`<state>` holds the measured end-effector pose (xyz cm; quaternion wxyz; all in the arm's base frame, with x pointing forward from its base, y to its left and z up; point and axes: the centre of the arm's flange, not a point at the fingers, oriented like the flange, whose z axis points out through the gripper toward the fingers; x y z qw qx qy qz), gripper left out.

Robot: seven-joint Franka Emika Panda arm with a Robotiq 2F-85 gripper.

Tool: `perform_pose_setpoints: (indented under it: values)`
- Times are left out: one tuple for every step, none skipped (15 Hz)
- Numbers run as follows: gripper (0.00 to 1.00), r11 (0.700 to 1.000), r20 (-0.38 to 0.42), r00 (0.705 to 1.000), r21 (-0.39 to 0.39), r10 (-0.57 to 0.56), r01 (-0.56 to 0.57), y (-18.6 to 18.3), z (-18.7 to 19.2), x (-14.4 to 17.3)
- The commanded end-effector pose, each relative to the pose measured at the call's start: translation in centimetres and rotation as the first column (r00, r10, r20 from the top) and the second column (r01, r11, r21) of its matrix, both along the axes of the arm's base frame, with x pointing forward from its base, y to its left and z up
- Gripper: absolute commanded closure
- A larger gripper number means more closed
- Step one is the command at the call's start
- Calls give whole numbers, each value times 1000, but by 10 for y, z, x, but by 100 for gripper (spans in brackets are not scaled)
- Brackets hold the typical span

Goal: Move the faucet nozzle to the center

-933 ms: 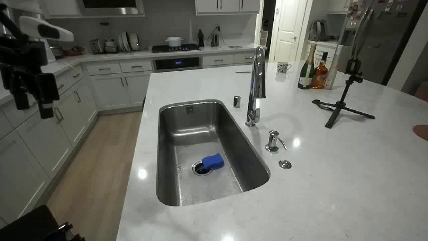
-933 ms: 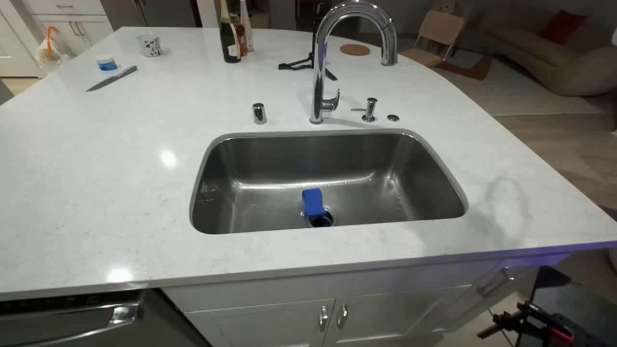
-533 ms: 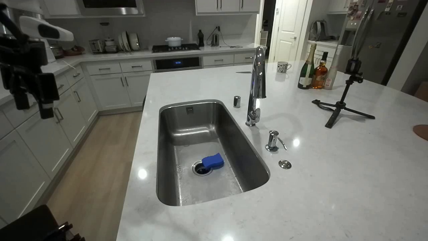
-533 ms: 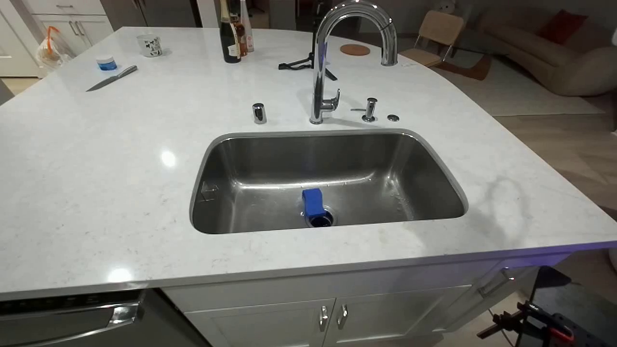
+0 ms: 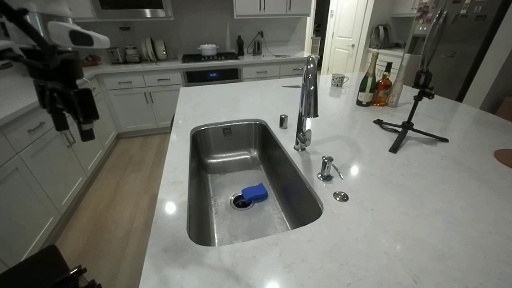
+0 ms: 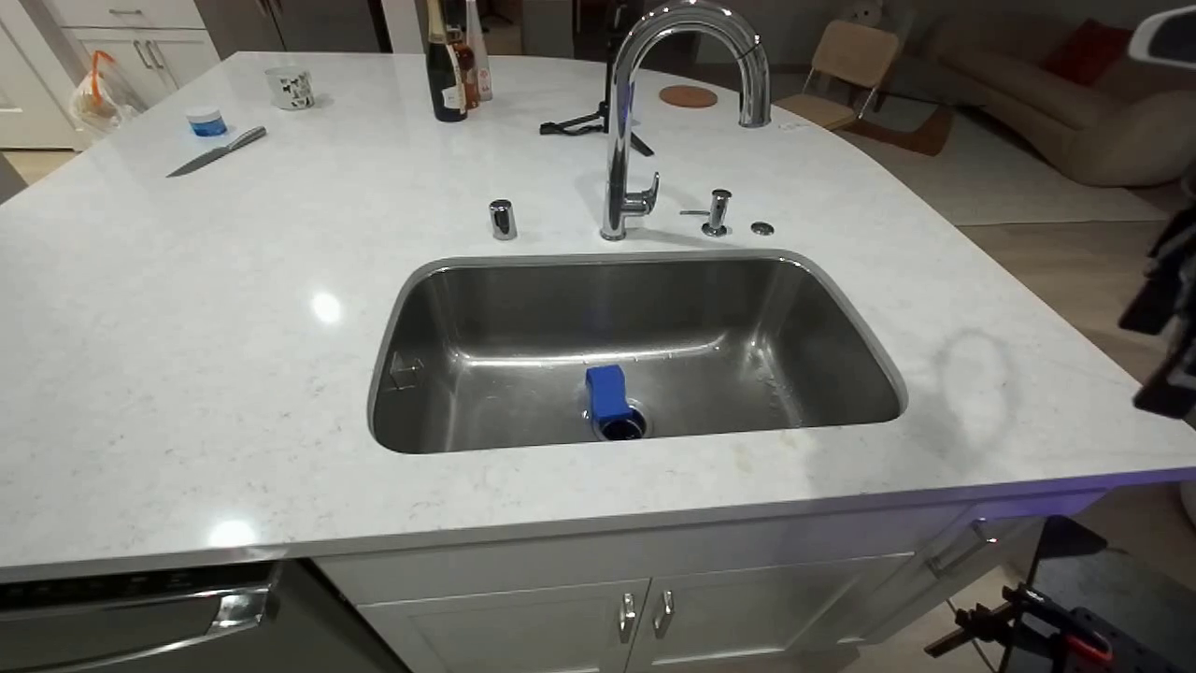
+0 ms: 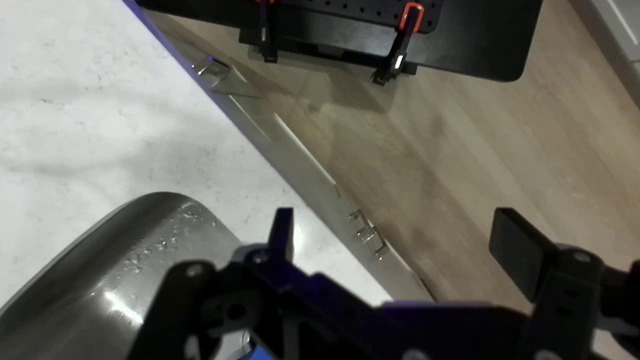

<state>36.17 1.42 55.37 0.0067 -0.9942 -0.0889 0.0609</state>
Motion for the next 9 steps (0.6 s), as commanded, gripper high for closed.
perform_pose_setpoints:
  values:
    - [0,997,62,996,-38,-65,67,-36,3,30]
    - [0,995,82,994,-56,-79,83,-49,4,36]
    - [0,992,105,990,-74,-91,99,-61,7,42]
    - [0,989,125,987,-94,-102,114,-74,10,47]
    - [0,985,143,983,-115,-111,128,-87,13,51]
    - [0,980,165,979,-136,-119,142,-100,16,55]
    - [0,976,185,975,-155,-125,155,-113,20,59]
    - [0,970,208,969,-173,-135,173,-126,22,62]
    - [0,964,227,963,-188,-144,188,-140,25,63]
